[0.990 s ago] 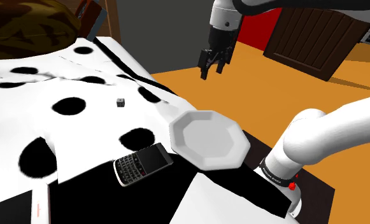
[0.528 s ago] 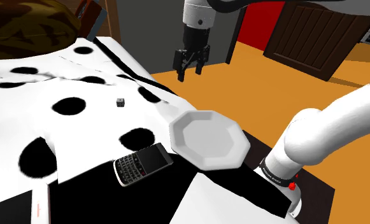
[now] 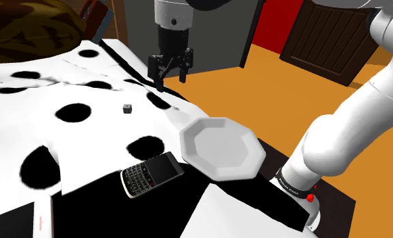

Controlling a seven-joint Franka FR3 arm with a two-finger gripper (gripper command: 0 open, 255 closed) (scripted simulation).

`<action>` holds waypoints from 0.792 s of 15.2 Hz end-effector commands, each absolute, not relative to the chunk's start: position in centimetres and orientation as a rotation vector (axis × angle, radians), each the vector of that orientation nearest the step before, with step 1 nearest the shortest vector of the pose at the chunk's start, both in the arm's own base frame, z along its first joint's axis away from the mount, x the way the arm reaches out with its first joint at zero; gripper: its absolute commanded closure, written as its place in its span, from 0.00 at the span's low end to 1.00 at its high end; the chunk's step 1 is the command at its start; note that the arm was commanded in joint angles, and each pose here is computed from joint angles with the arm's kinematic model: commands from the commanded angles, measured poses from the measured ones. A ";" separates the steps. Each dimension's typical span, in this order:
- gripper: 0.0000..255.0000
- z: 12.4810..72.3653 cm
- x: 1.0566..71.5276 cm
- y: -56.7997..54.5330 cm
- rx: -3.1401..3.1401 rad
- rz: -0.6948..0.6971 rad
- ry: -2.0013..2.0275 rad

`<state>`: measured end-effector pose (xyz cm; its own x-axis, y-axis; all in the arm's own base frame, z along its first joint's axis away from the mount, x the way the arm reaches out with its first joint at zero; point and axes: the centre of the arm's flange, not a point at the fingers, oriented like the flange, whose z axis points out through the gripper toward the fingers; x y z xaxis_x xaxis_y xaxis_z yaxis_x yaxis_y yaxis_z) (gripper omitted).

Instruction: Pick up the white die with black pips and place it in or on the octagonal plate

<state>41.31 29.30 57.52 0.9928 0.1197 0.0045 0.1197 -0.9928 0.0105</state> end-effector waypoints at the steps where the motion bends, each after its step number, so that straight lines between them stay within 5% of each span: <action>1: 0.00 57.7 41.8 32.0 3.126 0.006 0.213; 12: 0.00 56.8 43.9 42.4 3.122 0.001 0.318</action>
